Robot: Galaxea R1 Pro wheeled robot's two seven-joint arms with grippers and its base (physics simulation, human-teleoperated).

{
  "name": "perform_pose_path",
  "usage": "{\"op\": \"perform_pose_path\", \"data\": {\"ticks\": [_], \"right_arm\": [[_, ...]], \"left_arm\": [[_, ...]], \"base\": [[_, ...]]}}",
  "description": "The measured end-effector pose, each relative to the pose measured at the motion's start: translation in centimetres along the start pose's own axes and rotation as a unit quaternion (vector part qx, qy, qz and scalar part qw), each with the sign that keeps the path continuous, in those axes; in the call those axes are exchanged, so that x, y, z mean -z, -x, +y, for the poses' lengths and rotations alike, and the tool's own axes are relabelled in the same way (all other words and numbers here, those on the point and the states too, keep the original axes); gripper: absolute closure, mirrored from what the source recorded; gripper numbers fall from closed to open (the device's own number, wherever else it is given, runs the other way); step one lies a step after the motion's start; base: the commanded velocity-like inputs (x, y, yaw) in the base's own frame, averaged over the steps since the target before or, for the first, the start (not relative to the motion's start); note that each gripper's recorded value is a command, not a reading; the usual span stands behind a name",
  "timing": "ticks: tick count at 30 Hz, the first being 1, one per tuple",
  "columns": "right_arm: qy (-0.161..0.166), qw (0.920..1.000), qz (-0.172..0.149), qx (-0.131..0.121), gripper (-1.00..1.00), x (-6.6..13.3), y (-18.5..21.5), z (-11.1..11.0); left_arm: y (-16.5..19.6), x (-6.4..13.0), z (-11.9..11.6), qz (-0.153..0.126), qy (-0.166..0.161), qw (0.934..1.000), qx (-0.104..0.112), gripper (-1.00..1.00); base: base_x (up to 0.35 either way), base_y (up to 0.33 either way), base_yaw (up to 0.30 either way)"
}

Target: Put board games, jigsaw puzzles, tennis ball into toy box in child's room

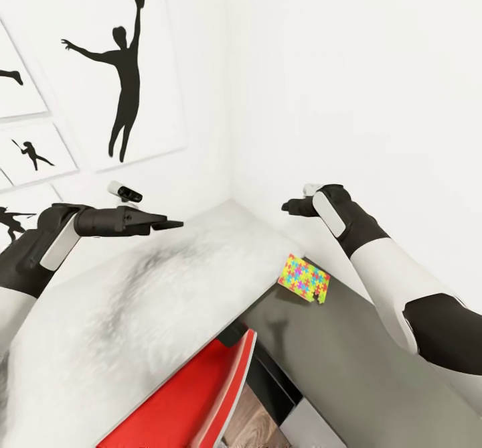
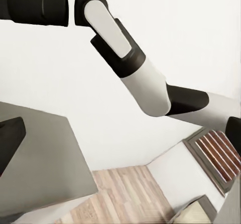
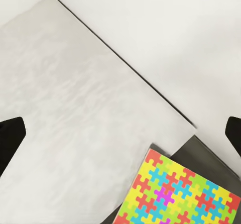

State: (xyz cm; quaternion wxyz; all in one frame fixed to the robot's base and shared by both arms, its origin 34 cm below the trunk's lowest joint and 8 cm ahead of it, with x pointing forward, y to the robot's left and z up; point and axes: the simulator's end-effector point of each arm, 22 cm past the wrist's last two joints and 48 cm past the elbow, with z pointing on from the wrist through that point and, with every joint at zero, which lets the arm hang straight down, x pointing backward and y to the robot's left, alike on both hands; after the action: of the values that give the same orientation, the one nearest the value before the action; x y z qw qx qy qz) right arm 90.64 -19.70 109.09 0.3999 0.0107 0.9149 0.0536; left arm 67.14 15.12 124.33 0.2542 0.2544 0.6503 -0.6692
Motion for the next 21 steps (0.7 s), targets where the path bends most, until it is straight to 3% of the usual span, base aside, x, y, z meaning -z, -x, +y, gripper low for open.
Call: {"op": "perform_pose_path", "data": {"ticks": [11, 21], "right_arm": [[-0.001, 1.0000, 0.005, 0.001, -1.00, -0.9, -0.4, -0.1], [-0.005, 0.9999, 0.013, 0.000, -1.00, -1.9, -1.2, -0.7]], "left_arm": [[-1.0, -2.5, -0.6, 0.047, 0.011, 0.9977, -0.048, -1.00], [-1.5, -2.8, 0.1, 0.054, 0.011, 0.9972, -0.050, -1.00]], "base": [[0.000, 0.000, 0.000], [0.000, 0.000, 0.000]]}}
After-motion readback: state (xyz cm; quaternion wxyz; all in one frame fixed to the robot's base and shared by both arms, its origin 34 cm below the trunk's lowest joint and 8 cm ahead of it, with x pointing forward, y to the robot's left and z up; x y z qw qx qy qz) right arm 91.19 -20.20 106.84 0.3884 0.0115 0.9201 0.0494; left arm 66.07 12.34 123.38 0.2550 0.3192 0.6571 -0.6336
